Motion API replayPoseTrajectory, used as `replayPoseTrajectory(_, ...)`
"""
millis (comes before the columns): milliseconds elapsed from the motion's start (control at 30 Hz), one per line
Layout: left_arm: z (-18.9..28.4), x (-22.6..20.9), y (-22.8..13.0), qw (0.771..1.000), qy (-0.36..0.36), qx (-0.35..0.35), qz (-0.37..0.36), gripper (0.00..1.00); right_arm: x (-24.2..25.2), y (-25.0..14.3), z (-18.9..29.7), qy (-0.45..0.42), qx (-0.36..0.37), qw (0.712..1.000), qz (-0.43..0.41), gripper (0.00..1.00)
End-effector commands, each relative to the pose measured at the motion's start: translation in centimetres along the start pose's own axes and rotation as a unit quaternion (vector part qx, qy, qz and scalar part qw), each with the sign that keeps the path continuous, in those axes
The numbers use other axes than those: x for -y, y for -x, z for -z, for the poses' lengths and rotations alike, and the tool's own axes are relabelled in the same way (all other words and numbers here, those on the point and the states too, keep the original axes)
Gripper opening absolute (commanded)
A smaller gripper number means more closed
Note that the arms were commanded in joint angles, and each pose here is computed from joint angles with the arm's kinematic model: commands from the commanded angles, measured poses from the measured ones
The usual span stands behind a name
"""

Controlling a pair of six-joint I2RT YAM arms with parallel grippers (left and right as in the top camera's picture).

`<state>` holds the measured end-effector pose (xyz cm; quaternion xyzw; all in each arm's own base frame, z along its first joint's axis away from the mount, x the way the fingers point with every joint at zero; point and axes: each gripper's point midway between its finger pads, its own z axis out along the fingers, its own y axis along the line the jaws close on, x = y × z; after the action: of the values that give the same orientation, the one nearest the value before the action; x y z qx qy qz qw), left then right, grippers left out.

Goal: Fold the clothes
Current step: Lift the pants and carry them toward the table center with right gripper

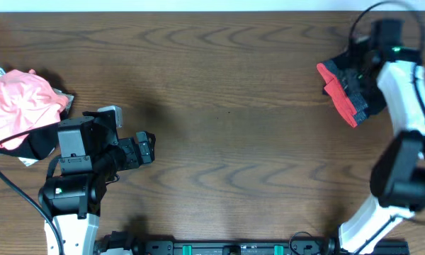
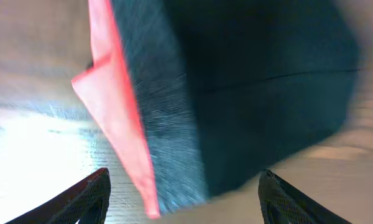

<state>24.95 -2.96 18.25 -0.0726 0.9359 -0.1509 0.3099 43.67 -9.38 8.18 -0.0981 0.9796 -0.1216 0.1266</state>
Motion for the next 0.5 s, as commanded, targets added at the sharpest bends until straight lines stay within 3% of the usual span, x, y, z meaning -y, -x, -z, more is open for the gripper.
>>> replayPoseTrajectory(0, 0.4, 0.6, 0.5, 1.000, -0.010, 0.007, 0.000, 0.98, -1.6, -0.4, -2.2, 0.014, -0.022, 0.999, 0.031, 0.75)
replayPoseTrajectory(200, 0.4, 0.6, 0.5, 1.000, -0.010, 0.007, 0.000, 0.98, -0.8, -1.6, -5.3, -0.036, -0.066, 0.997, 0.010, 0.71)
replayPoseTrajectory(467, 0.4, 0.6, 0.6, 1.000, -0.010, 0.007, 0.000, 0.98, 0.3, -1.5, -5.4, -0.067, -0.067, 0.995, -0.014, 0.63)
